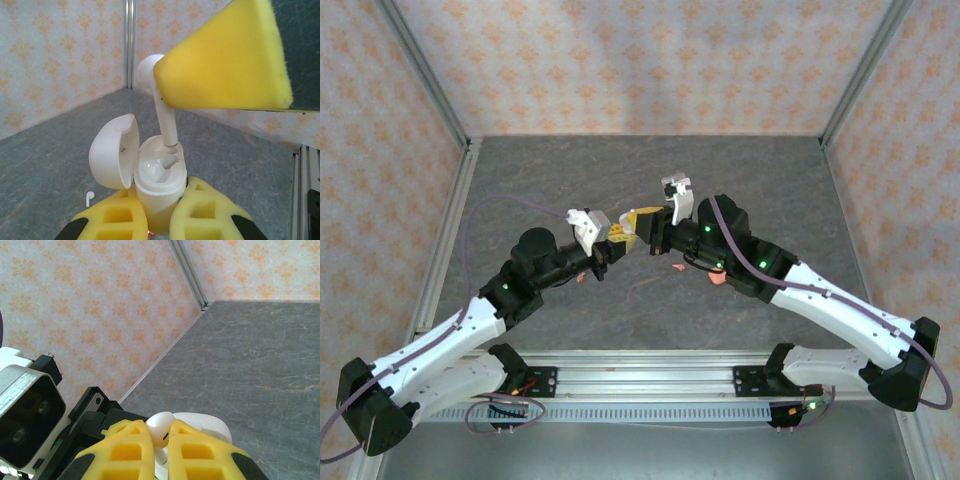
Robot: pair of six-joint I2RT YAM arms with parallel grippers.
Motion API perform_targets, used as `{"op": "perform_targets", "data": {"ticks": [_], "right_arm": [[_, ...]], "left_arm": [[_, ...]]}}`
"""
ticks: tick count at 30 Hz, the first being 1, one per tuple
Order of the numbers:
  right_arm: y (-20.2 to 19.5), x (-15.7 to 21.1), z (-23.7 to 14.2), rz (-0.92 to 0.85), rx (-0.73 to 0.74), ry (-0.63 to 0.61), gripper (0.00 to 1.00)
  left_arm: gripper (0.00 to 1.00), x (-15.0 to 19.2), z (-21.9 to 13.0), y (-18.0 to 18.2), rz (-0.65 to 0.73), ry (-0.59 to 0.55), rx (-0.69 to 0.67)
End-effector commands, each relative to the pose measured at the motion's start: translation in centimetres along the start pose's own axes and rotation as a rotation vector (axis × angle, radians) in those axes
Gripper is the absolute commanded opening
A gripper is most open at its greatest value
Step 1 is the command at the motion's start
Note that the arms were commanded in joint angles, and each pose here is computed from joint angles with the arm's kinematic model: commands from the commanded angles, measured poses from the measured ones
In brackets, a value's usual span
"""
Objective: Insert wireless bluetooth earbuds into charging case
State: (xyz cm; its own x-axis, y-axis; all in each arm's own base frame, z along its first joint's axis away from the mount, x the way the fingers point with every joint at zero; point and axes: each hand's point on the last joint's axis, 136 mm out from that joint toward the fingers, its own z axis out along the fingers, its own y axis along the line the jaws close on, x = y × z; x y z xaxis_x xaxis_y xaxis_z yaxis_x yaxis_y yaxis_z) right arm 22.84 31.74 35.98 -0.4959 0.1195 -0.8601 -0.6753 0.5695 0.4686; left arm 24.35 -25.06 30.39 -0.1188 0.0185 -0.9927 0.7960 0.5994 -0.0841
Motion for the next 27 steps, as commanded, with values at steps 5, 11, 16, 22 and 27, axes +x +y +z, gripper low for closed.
{"op": "perform_targets", "data": {"ticks": [5, 11, 16, 22, 27], "right_arm": [[0.1, -0.1, -0.5, -0.025, 0.000, -0.020, 0.11], [-0.2, 0.4, -0.2, -0.022, 0.007, -0.009, 0.11], [-0.5, 0.8, -0.1, -0.019, 0.013, -0.002, 0.11], [-0.9, 1.1, -0.2, -0.016, 0.026, 0.000, 0.11], [-0.9, 1.2, -0.3, -0.011, 0.026, 0.000, 0.11]], "left_arm": [[0.00, -3.8, -0.7, -0.2, 0.023, -0.114, -0.013], [0.00, -4.0, -0.9, -0.2, 0.024, -0.121, -0.015], [0.00, -4.3, -1.0, -0.2, 0.025, -0.130, -0.019], [0.00, -4.5, -1.0, -0.2, 0.025, -0.133, -0.019], [0.00, -4.6, -1.0, -0.2, 0.025, -0.135, -0.019]]}}
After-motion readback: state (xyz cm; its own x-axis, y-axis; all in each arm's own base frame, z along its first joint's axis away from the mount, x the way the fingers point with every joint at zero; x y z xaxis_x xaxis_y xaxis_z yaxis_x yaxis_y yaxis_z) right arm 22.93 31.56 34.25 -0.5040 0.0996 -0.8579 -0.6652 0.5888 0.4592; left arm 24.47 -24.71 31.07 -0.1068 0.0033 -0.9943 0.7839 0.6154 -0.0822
